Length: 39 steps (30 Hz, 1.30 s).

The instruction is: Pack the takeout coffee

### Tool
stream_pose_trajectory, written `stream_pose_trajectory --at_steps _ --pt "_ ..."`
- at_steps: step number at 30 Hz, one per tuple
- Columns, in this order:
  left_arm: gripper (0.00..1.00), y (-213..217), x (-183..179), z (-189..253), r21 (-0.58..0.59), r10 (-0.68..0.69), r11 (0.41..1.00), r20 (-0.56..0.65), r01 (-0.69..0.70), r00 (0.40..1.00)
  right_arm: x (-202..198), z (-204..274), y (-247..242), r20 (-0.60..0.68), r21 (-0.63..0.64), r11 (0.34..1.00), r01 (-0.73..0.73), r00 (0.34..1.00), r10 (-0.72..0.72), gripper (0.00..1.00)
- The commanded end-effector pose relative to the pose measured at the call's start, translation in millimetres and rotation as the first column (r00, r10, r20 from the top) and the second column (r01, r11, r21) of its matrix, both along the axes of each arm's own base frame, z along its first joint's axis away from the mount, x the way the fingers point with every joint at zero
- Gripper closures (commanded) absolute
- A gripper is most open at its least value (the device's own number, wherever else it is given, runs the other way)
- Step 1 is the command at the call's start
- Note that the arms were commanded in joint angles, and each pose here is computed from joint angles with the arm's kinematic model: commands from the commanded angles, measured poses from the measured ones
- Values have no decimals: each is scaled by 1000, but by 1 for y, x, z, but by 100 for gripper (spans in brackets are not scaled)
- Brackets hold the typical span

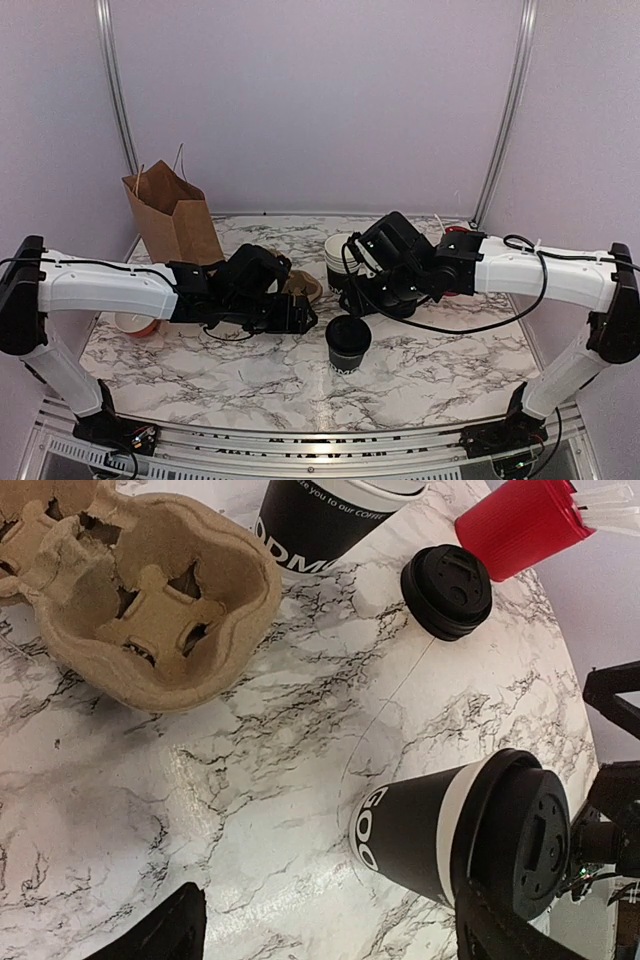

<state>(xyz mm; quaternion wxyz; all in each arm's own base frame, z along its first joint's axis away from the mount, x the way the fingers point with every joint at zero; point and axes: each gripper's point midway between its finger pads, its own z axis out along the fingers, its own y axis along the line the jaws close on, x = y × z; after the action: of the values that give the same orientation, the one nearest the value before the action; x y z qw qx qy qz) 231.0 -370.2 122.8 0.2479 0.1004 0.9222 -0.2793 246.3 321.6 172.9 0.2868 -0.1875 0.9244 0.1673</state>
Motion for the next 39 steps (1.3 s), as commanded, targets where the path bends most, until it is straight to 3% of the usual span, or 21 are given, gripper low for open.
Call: stream_pose_trajectory --at_steps 1,9,20,34,39 --pt "13 -1 3 19 9 -15 1000 46 14 999 -10 10 -1 15 -5 999 -44 999 44 42" --pt "13 2 4 13 28 -6 1000 42 4 999 -40 19 -5 -3 -28 992 -123 992 123 47" --pt "13 4 6 6 48 -1 999 44 -1 999 -67 34 -4 24 -92 993 -75 997 78 54" --pt "13 8 4 -2 66 4 998 35 -6 999 -90 -81 -6 -173 -192 975 -114 982 81 73" --pt "13 8 4 -2 66 2 998 37 -4 999 -86 -65 -6 -147 -179 979 -98 986 72 75"
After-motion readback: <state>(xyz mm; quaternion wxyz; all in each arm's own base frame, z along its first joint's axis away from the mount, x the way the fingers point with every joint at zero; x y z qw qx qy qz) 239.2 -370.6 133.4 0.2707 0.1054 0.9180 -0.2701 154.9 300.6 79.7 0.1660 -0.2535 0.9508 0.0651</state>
